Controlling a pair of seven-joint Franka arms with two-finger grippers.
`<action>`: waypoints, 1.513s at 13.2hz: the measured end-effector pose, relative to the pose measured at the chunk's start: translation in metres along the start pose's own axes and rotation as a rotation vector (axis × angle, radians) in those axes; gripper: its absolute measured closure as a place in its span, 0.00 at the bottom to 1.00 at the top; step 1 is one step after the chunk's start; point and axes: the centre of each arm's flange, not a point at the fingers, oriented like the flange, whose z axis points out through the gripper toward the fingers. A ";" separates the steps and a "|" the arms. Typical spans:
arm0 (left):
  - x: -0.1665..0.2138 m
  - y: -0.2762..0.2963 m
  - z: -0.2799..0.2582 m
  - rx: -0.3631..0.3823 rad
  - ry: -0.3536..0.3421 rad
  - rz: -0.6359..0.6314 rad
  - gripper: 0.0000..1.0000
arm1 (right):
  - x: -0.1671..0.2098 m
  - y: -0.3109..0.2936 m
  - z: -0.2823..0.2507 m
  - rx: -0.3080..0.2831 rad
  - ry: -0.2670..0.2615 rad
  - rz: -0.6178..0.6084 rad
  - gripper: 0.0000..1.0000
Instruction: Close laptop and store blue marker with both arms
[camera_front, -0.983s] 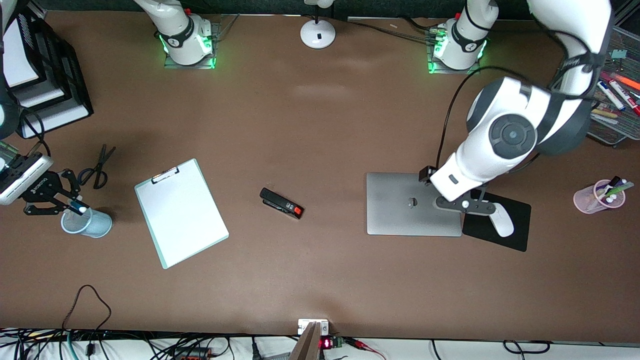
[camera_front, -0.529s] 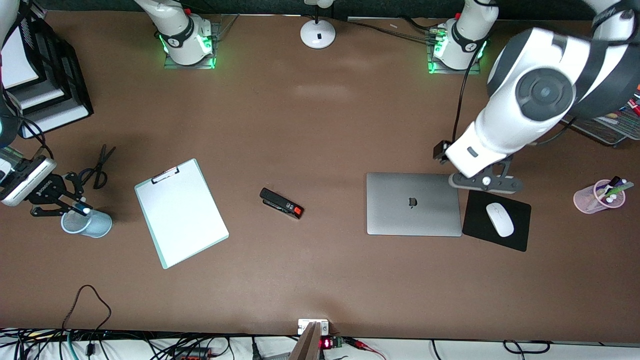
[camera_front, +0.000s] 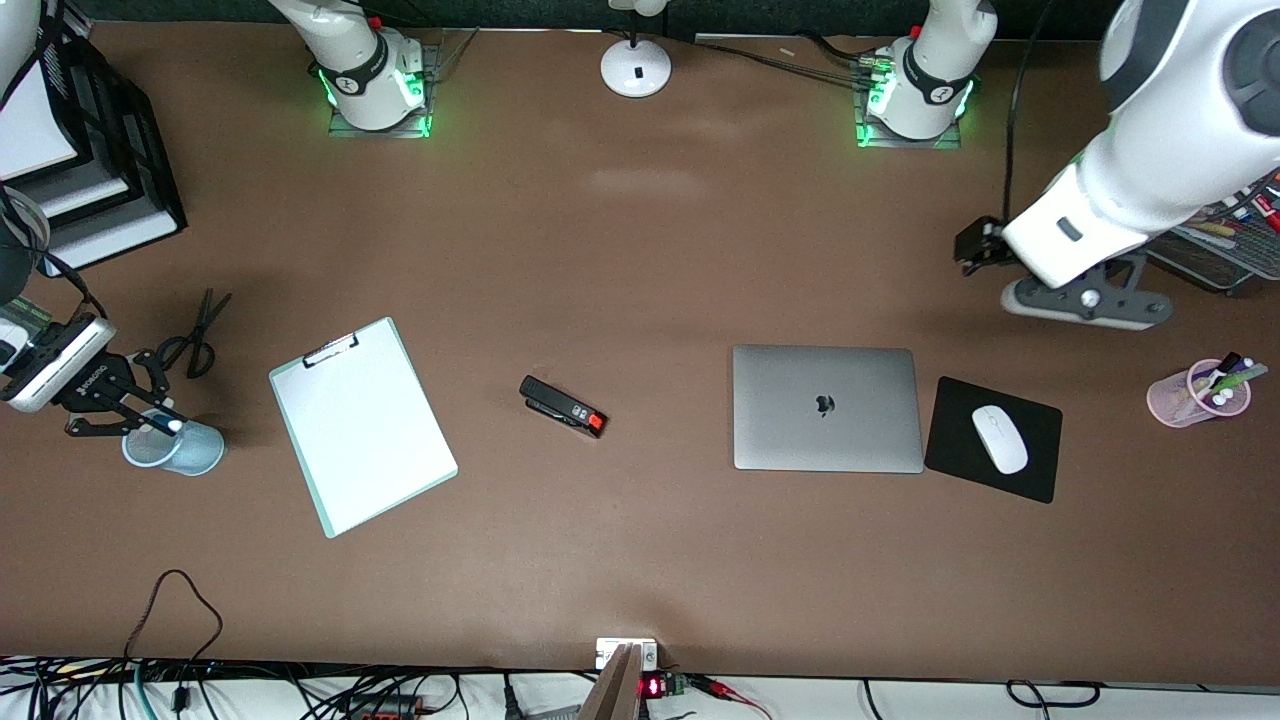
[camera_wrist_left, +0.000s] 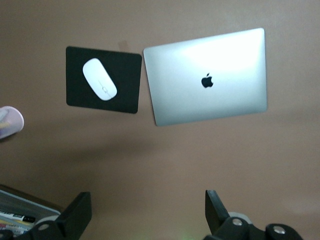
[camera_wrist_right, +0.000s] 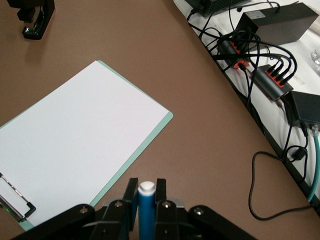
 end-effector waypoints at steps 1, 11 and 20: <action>-0.007 -0.012 0.001 -0.004 -0.004 0.012 0.00 | -0.001 0.000 0.001 0.002 0.009 0.002 0.83; -0.040 -0.063 -0.011 -0.012 0.014 0.004 0.00 | -0.022 0.003 0.018 -0.006 0.080 -0.035 0.83; -0.044 -0.060 -0.018 -0.059 0.029 -0.094 0.00 | -0.069 -0.001 0.027 0.003 0.070 0.023 0.83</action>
